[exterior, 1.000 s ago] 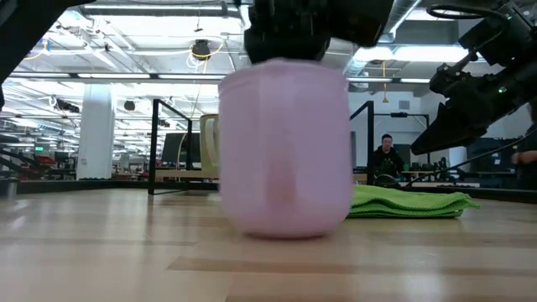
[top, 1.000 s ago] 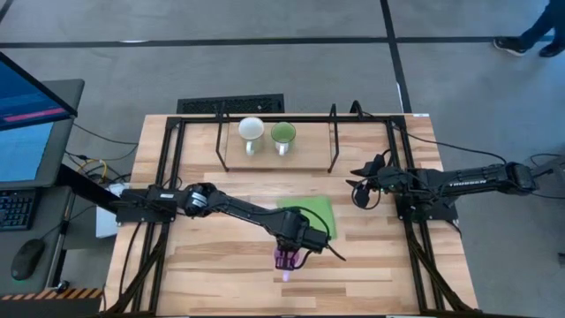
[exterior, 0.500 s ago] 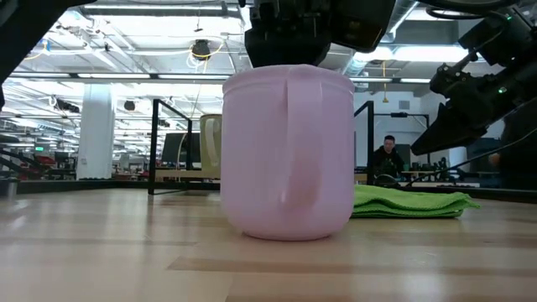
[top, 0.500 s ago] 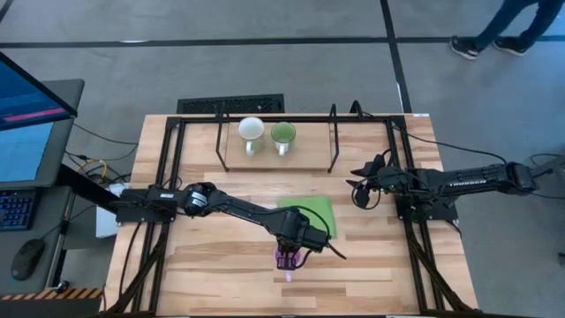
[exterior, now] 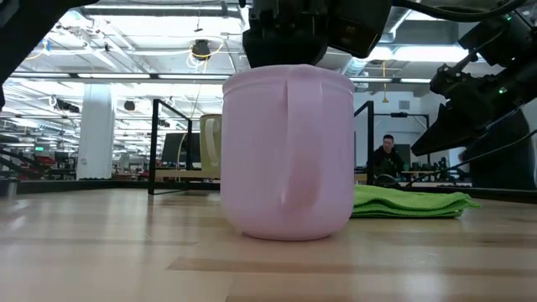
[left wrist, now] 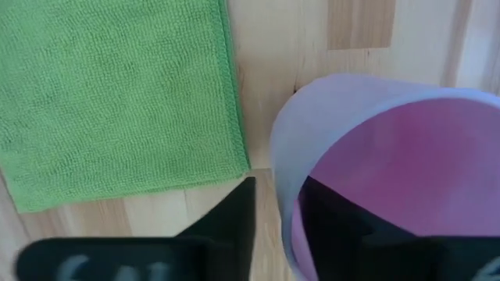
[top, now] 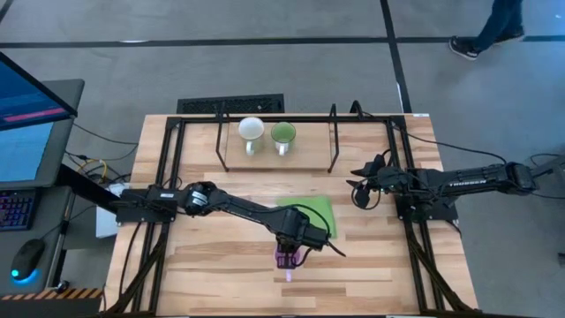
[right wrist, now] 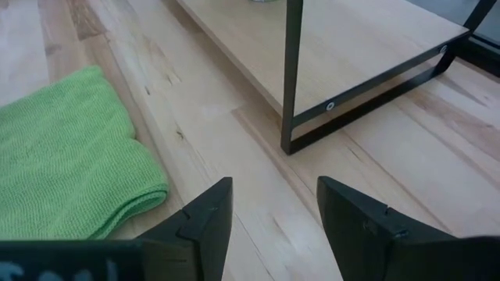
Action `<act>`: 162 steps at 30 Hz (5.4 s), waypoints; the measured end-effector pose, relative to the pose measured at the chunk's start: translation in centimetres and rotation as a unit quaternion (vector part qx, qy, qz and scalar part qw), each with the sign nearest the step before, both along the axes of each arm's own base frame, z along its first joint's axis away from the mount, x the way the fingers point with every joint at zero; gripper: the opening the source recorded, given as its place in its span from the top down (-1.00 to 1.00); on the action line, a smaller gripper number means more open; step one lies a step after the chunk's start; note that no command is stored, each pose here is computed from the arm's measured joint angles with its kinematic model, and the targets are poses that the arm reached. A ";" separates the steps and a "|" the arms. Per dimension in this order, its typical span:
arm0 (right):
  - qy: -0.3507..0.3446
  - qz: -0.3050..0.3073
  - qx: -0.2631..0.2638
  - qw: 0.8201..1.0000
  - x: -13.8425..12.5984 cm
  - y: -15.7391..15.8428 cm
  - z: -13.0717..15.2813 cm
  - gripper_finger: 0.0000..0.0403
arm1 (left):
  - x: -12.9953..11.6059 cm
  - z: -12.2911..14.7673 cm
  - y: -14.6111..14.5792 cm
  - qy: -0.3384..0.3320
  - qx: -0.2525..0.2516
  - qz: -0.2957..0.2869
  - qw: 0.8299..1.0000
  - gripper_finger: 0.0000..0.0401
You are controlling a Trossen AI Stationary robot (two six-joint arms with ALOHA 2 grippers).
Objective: Stack small to large cups/mugs on shelf
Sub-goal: Put the purple mug on the shelf
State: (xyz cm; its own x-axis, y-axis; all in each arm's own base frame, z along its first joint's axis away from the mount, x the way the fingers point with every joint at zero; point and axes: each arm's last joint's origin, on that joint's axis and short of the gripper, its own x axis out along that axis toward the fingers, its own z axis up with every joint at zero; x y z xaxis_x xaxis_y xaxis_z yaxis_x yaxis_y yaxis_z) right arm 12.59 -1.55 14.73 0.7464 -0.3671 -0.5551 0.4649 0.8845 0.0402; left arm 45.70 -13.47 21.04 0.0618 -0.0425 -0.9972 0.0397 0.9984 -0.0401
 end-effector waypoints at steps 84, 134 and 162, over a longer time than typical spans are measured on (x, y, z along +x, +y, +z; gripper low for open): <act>-0.115 0.195 -0.035 0.973 2.9 2.7 8.3 -0.04 | -34.9 4.1 9.2 -0.587 0.163 0.175 0.773 -0.23; 0.234 0.325 -0.022 0.916 24.9 15.5 10.4 -0.04 | -37.2 0.9 10.4 -0.563 0.086 0.160 0.806 -0.23; 0.244 0.328 0.033 0.912 26.0 16.3 8.0 0.20 | -37.5 0.2 10.5 -0.538 0.079 0.167 0.822 -0.23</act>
State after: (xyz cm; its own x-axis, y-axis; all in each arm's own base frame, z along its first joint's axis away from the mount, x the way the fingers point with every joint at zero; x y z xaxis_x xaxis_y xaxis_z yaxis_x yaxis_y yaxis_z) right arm 38.58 14.79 22.71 0.4513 0.1156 -0.8848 -0.1871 0.9818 0.0329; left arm 8.24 -2.93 21.28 0.8941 0.2814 -0.3483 -0.3105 0.9501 -0.0293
